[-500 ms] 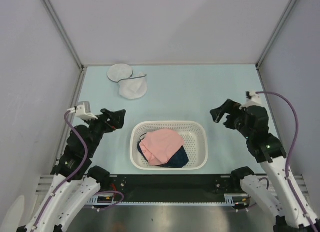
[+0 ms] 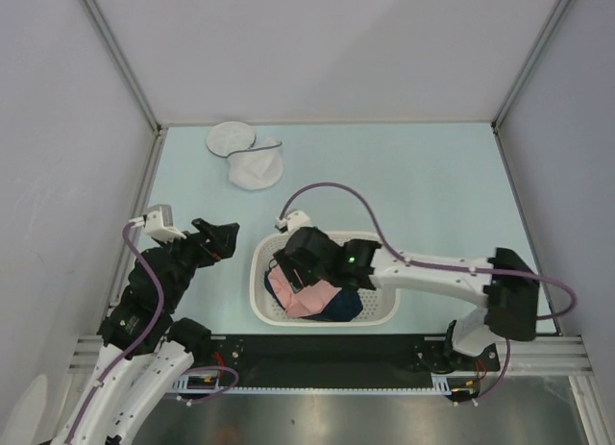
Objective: Place the bra in the laundry bag and zip it closed
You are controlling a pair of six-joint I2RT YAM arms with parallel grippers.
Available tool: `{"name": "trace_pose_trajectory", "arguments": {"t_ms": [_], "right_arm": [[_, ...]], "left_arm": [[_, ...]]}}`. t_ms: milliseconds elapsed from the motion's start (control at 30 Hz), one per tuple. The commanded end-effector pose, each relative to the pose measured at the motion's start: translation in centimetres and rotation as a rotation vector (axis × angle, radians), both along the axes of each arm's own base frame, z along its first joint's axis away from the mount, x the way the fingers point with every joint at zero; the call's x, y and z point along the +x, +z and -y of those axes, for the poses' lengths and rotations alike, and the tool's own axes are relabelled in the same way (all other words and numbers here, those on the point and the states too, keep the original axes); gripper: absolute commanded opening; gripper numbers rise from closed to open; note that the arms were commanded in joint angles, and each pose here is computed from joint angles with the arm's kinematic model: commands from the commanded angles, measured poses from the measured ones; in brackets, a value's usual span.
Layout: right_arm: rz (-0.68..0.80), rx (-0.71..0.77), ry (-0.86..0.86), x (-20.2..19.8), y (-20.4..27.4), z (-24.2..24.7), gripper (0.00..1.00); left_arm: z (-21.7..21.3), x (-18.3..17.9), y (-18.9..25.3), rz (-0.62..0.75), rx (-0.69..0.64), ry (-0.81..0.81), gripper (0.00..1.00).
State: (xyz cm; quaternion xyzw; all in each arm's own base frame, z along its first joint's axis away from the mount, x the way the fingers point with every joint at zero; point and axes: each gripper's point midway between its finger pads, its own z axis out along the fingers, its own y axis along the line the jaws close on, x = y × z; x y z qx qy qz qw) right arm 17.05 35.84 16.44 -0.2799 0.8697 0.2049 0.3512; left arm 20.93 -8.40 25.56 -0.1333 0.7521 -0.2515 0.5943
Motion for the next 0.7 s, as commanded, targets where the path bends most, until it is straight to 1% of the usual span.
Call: {"name": "trace_pose_trajectory", "arguments": {"t_ms": [0, 100, 233, 333, 367, 433, 600, 633, 667], "right_arm": [[0.100, -0.168, -0.025, 2.3, -3.5, -1.6, 0.63], [0.113, -0.232, -0.034, 2.9, -5.5, -1.8, 0.49], [0.092, -0.247, -0.005, 2.5, -7.2, -2.1, 0.49], [0.093, -0.248, 0.001, 2.2, -7.5, -2.3, 0.51], [0.094, -0.248, 0.001, 2.1, -7.6, -2.2, 0.60], [0.080, -0.232, 0.015, 1.7, -7.9, -2.4, 0.62], [0.043, -0.199, 0.060, 0.8, -8.5, -3.2, 0.61], [0.030, -0.190, 0.062, 0.7, -8.7, -3.3, 0.58], [0.025, -0.196, 0.061, 0.9, -9.1, -3.3, 0.53]], "left_arm": [[0.0, -0.4, 1.2, 0.009, -0.029, 0.002, 1.00], [-0.1, -0.5, 1.3, 0.015, -0.029, -0.002, 1.00], [-0.2, -0.7, 1.3, 0.018, -0.023, -0.005, 1.00], [-0.2, -0.7, 1.3, 0.016, -0.022, -0.003, 1.00], [-0.1, -0.7, 1.4, 0.019, -0.022, -0.005, 1.00], [-0.1, -0.5, 1.3, 0.015, -0.015, -0.007, 1.00], [0.0, -0.5, 1.4, 0.015, -0.013, -0.011, 1.00], [0.0, -0.5, 1.4, 0.016, -0.010, -0.011, 1.00], [0.0, -0.5, 1.5, 0.019, -0.011, -0.013, 1.00]]}}
